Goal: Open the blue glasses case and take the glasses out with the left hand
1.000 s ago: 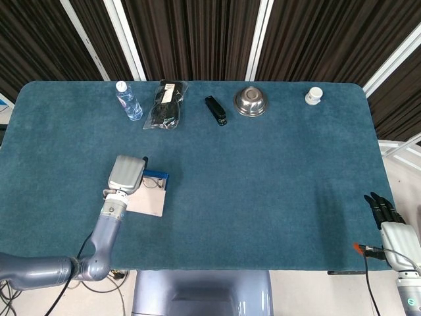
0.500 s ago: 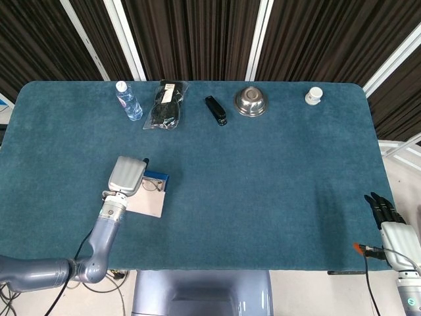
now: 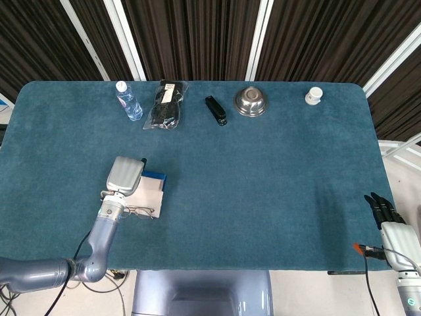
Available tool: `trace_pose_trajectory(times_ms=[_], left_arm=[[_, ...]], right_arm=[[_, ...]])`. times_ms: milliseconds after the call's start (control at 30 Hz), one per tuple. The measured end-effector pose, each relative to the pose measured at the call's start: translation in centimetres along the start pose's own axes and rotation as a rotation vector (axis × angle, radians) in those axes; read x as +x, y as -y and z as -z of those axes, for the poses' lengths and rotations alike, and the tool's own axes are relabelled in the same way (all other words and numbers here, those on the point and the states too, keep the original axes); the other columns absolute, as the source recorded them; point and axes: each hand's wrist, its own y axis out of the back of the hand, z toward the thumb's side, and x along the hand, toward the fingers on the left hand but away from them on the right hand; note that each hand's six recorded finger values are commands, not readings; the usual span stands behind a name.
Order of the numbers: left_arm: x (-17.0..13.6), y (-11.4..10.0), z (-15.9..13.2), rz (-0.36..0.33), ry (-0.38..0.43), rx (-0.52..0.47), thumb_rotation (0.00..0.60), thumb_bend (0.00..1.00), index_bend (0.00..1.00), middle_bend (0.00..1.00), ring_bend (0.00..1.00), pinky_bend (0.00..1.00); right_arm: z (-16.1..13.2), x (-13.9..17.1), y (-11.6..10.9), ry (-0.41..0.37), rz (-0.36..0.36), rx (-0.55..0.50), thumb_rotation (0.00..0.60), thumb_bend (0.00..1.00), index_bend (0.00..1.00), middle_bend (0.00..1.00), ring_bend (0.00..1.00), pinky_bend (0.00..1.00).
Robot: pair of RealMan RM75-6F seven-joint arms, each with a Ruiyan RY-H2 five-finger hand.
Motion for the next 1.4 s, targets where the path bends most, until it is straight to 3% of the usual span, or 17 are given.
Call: trace_pose_trajectory(times_ms=[567,767,900,1100,1400], left_arm=[[2.3,0.3,2.0,0.012,-0.106,-0.026,0.6,0.4,0.5,1.0,0.91,0.93],[3.4,0.8,2.0,0.023,-0.127,-0.05,0.6,0.13,0.25,0.98,0.9,0.93],[3.8,1.1,1.5,0.034,-0.132,-0.06,0.6,0.07,0.19,0.98,0.89,0.93],[3.6,0.5,1.8,0.011,-0.136,-0.072,0.6,0.07,0.2,0.97,0.89,0.93],[0.5,-0.9,2.2,0.002,-0.085,-0.148,0.6,0.15,0.35,1.0,0.94,0.95]], right_arm=[[0.0,0.0,0.0,0.001,-0.001,0.001,0.6,0.12,0.0,0.0,0.0,0.21],[0.0,0.0,0.0,0.003,-0.001,0.003,0.6,0.12,0.0,0.0,0.0,0.21],[0.1,0.0,0.0,0.005,-0.001,0.001,0.6,0.12,0.0,0.0,0.0,0.21],[0.1,0.0,0.0,0.004,-0.001,0.0,0.6,0.12,0.0,0.0,0.0,0.21],[0.0,0.0,0.0,-0.003,-0.001,0.004,0.6,0.12,0.0,0.0,0.0,0.21]])
